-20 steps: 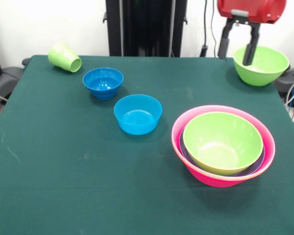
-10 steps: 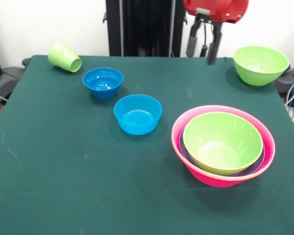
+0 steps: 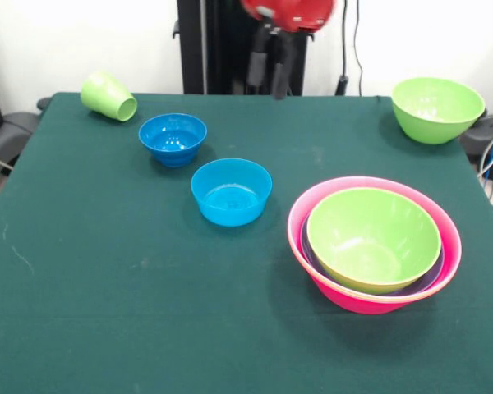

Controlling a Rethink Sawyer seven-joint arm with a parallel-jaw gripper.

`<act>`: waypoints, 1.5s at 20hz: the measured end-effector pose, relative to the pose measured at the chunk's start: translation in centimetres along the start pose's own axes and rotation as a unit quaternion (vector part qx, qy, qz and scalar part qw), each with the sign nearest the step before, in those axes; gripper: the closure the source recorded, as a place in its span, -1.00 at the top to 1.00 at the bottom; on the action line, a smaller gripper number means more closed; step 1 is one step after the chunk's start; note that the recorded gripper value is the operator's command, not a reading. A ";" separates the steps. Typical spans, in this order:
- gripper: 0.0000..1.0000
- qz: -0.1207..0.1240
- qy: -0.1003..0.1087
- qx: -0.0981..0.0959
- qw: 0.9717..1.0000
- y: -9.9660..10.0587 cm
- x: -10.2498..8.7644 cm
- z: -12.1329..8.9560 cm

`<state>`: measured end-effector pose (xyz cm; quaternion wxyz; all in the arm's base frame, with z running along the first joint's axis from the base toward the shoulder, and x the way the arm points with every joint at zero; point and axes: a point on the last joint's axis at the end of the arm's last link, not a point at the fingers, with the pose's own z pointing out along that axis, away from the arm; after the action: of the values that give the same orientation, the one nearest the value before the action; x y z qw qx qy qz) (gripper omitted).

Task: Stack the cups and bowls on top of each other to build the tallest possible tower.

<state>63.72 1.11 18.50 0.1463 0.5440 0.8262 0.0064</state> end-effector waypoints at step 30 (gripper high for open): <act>1.00 -0.028 0.123 -0.084 0.988 -8.4 -7.2 4.9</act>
<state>60.05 -9.55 14.09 0.0893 0.5017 0.8492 0.1385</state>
